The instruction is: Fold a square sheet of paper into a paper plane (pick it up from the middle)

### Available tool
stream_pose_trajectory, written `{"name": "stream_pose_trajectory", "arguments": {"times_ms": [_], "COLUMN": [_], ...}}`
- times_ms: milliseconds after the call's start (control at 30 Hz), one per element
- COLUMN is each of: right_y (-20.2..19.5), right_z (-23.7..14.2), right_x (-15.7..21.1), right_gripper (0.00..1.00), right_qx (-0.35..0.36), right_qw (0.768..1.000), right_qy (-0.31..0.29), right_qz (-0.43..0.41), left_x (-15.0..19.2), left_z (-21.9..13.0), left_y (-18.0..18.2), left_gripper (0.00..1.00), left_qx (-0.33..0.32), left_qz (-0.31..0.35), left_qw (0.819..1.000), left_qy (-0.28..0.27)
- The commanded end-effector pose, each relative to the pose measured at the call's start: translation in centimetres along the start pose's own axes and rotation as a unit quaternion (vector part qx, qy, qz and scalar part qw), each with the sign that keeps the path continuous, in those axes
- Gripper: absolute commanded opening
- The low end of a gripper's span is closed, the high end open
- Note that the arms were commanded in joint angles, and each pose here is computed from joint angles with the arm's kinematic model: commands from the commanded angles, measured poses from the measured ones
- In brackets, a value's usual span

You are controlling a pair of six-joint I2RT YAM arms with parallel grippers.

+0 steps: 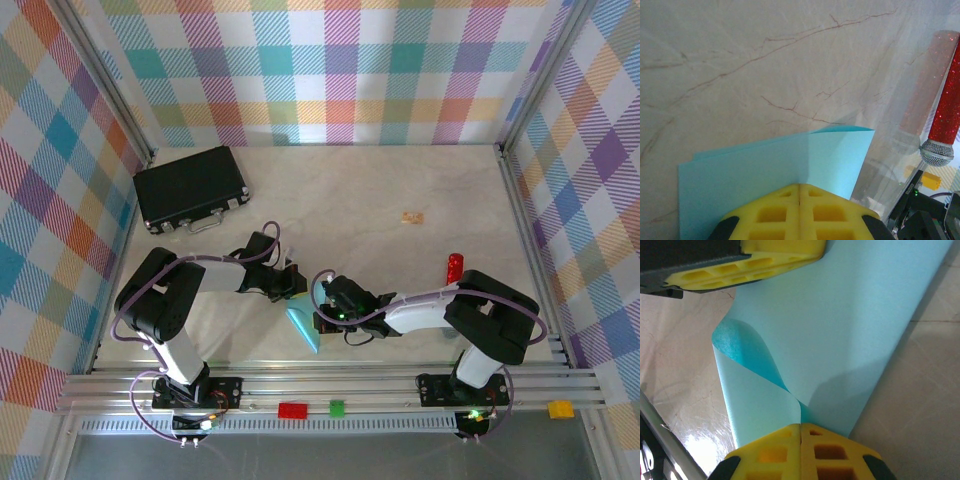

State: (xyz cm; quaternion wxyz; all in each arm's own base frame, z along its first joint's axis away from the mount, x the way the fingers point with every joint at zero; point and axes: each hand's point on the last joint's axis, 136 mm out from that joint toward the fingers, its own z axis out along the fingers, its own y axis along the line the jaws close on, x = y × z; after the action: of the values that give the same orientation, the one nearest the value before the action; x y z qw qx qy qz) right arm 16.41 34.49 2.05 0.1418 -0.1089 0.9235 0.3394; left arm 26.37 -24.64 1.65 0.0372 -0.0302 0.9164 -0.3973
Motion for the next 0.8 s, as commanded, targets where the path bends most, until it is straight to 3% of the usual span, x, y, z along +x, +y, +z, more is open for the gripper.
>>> {"name": "stream_pose_trajectory", "arguments": {"times_ms": [0,567,767], "right_y": [0.4,-0.9,-1.0], "right_z": [0.1,0.9,1.0], "right_x": [-0.3,0.6,0.2], "right_gripper": [0.0,0.0,0.0], "right_qx": [0.0,0.026,0.037], "right_qw": [1.0,0.999,0.999], "right_qy": [-0.003,0.021,0.016], "right_qz": [-0.002,0.007,0.002], "left_x": [1.5,0.7,-1.4], "left_z": [0.1,-0.5,-2.1], "left_y": [3.4,2.1,-0.3], "left_gripper": [0.04,0.05,0.15], "left_qx": [-0.068,-0.06,-0.055], "left_qz": [-0.039,-0.028,-0.003], "left_qw": [0.997,0.998,0.998], "left_qy": [0.011,-0.001,-0.027]}}
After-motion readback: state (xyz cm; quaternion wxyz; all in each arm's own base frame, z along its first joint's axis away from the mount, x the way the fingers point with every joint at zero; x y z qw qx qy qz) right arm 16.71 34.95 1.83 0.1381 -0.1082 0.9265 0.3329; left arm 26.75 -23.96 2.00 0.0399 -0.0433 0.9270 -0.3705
